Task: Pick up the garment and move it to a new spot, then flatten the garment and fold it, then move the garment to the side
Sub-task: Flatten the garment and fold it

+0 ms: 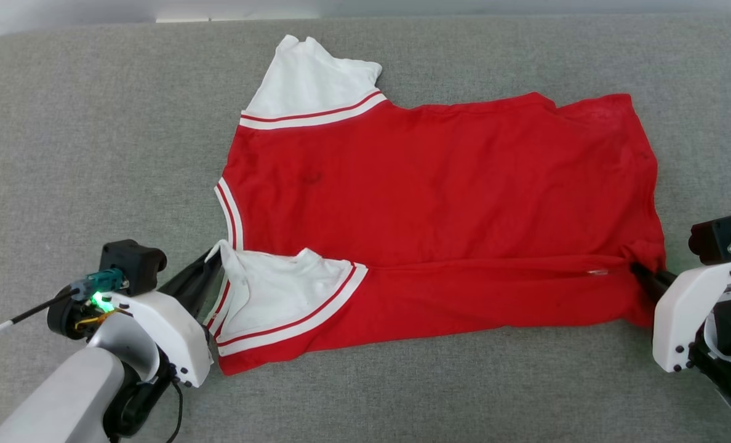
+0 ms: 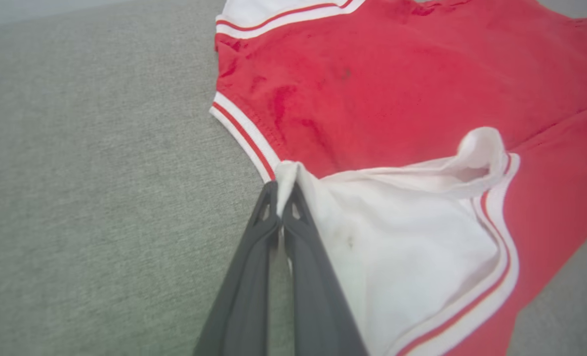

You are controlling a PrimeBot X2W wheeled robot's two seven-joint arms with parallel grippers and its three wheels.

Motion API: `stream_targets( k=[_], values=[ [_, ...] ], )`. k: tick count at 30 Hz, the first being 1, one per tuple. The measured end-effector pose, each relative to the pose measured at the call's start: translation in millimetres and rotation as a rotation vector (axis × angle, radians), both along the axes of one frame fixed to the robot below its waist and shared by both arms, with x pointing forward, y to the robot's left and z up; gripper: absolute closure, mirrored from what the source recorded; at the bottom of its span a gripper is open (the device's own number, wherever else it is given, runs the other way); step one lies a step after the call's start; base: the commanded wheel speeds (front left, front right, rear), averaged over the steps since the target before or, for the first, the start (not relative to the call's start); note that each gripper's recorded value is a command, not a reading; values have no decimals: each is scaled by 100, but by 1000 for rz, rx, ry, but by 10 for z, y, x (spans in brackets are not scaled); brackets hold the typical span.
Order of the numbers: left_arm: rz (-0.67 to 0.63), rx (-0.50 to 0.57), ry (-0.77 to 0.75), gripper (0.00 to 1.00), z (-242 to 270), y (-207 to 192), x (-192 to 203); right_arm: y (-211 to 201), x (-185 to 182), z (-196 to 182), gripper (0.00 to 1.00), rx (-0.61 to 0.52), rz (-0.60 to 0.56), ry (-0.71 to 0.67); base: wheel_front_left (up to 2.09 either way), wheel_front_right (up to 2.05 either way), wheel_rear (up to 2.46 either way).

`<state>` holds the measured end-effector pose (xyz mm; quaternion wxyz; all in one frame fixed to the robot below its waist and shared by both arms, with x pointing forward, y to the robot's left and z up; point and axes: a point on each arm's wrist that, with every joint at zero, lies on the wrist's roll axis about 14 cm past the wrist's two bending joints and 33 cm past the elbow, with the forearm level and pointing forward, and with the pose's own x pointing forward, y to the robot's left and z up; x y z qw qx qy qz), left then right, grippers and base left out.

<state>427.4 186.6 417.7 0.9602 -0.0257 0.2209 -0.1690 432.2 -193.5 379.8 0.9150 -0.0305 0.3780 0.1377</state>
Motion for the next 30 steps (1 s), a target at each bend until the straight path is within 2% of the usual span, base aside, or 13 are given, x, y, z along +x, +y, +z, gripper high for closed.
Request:
stream_targets(
  k=[1,8,16,20,30],
  values=[
    [3,3,12,0,-35,-1,-9,-10,8,2,0,-4,-8,-5,0,0,0],
    [66,-54,-57,0,102,-18,26,34,-6,121,0,-6,-13,-46,0,0,0],
    [206,-147,-89,0,292,57,-215,-17,-146,455,0,-34,-13,-126,0,0,0],
    [254,-214,-43,0,313,9,-450,-42,-350,505,0,-39,-37,-107,0,0,0],
    [224,-173,168,0,21,-172,-908,44,-593,530,0,14,-98,-80,0,0,0]
  ],
)
